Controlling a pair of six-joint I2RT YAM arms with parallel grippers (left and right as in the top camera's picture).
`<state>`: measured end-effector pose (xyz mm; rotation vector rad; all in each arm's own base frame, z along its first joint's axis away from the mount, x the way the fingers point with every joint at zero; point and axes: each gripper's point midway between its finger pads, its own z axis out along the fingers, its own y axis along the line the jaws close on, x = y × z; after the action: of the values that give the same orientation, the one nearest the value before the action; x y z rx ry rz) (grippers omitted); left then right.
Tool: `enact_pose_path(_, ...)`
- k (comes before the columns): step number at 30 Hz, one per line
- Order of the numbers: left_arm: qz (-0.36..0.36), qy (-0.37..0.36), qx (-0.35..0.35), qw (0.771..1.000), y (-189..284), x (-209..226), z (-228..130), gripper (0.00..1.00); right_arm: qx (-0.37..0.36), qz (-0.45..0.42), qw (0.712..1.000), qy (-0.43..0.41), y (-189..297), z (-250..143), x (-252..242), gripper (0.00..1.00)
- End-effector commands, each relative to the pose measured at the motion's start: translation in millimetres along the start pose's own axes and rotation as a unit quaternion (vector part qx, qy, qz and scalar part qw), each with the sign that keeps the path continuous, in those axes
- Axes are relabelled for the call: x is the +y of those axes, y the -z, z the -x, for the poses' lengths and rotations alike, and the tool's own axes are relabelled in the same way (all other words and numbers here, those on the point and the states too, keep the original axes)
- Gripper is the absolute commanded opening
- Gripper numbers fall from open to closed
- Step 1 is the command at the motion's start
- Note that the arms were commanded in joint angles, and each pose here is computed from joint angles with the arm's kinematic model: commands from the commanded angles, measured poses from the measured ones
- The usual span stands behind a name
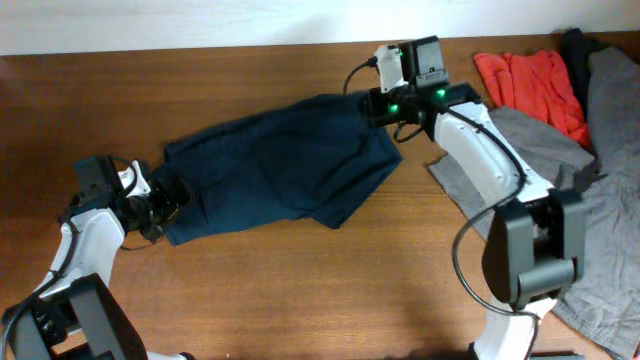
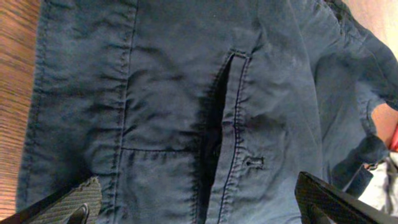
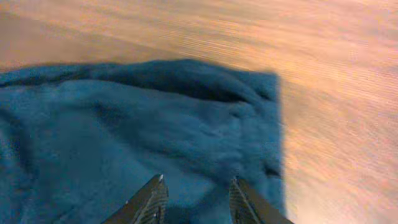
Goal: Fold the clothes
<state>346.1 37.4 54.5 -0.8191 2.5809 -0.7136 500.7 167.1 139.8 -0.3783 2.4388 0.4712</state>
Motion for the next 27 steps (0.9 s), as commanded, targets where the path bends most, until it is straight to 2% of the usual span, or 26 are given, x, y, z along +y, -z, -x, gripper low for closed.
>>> enact_pose_path(1,0.010,-0.014,-0.009,1.000,2,1,5,0.99,0.016,0.101,0.994,0.040,-33,-15,32,0.39)
enact_pose_path(6,0.010,-0.014,-0.009,1.000,2,1,5,0.99,0.017,0.125,0.991,0.040,-61,-24,33,0.39)
enact_pose_path(10,0.011,-0.014,-0.008,1.000,2,1,4,0.99,-0.009,0.119,0.992,0.049,-82,-19,24,0.45)
enact_pose_path(13,0.012,-0.011,-0.004,1.000,2,2,2,0.99,-0.048,-0.007,0.999,-0.015,-109,-8,-29,0.50)
enact_pose_path(14,0.013,-0.010,-0.002,1.000,2,2,1,0.99,-0.047,-0.014,0.999,-0.023,-111,-10,-35,0.53)
enact_pose_path(15,0.013,-0.010,-0.001,1.000,2,2,1,0.99,-0.040,-0.019,0.998,-0.033,-112,-15,-41,0.64)
enact_pose_path(16,0.013,-0.010,-0.002,1.000,2,2,1,0.99,-0.027,-0.027,0.998,-0.043,-110,-21,-51,0.70)
enact_pose_path(18,0.016,-0.027,-0.011,0.999,2,3,6,0.99,-0.017,-0.037,0.997,-0.058,-100,-25,-66,0.73)
enact_pose_path(21,0.042,-0.048,-0.027,0.998,3,11,13,0.99,-0.026,-0.047,0.996,-0.074,-70,-12,-82,0.92)
enact_pose_path(22,0.049,-0.067,-0.032,0.996,3,13,15,0.99,-0.044,-0.052,0.995,-0.076,-45,5,-85,0.99)
enact_pose_path(24,0.069,-0.086,-0.045,0.993,4,19,22,0.99,-0.074,-0.055,0.994,-0.065,-3,31,-77,0.99)
enact_pose_path(27,0.083,-0.090,-0.059,0.991,6,22,28,0.99,-0.093,-0.052,0.993,-0.047,40,48,-56,0.99)
